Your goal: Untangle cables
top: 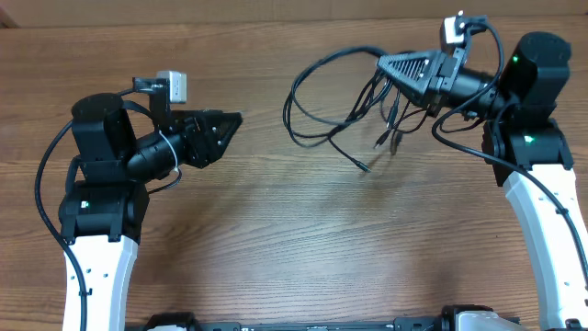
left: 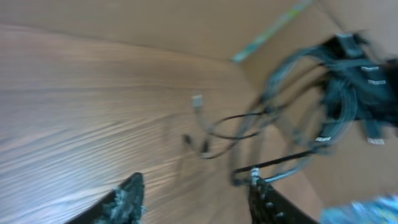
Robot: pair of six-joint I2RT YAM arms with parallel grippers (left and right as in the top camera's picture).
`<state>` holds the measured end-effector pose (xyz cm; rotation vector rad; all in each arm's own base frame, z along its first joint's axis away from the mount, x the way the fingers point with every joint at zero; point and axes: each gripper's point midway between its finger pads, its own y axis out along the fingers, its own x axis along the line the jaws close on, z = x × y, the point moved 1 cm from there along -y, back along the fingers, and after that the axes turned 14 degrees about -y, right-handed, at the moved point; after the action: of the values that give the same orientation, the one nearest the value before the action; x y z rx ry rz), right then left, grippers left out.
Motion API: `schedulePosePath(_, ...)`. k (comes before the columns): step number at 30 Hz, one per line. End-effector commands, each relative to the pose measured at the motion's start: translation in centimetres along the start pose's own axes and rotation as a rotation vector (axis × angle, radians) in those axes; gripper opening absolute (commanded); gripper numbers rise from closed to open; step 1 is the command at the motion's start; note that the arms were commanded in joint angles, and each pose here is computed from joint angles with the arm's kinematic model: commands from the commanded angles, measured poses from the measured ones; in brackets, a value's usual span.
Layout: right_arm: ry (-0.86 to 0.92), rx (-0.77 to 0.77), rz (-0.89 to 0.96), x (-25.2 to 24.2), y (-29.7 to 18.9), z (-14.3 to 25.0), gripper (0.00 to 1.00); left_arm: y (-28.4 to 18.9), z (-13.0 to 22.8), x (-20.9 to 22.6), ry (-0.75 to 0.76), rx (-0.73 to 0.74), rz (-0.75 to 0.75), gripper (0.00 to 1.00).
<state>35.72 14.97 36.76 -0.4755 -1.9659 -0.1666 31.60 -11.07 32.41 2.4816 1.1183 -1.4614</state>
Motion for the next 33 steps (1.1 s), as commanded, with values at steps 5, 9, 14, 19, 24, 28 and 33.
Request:
schedulePosePath(5,-0.172,0.124,-0.033,2.0,1.7,3.7,0.04,-0.1,1.5,-4.5,0.099,0.089,0.214,0.63)
schedulePosePath(9,-0.21,0.157,-0.054,2.8,3.0,4.9,0.04,0.4,2.0,-5.3,0.121,0.107,0.236,0.64)
schedulePosePath(14,-0.213,0.162,-0.057,2.9,3.2,5.1,0.04,0.5,2.1,-5.3,0.121,0.109,0.233,0.52)
schedulePosePath(19,-0.231,0.155,-0.066,3.2,3.2,4.9,0.04,0.6,2.1,-5.2,0.118,0.111,0.231,0.45)
schedulePosePath(24,-0.301,0.123,-0.09,4.1,3.3,4.1,0.04,0.9,2.6,-4.1,-0.02,0.126,0.165,0.54)
schedulePosePath(28,-0.374,0.074,-0.091,4.5,3.4,3.1,0.04,1.5,3.7,-2.7,-0.216,0.147,0.058,0.49)
schedulePosePath(33,-0.427,0.056,-0.063,3.9,3.5,2.8,0.05,2.2,4.4,-3.7,-0.293,0.171,0.066,0.5)
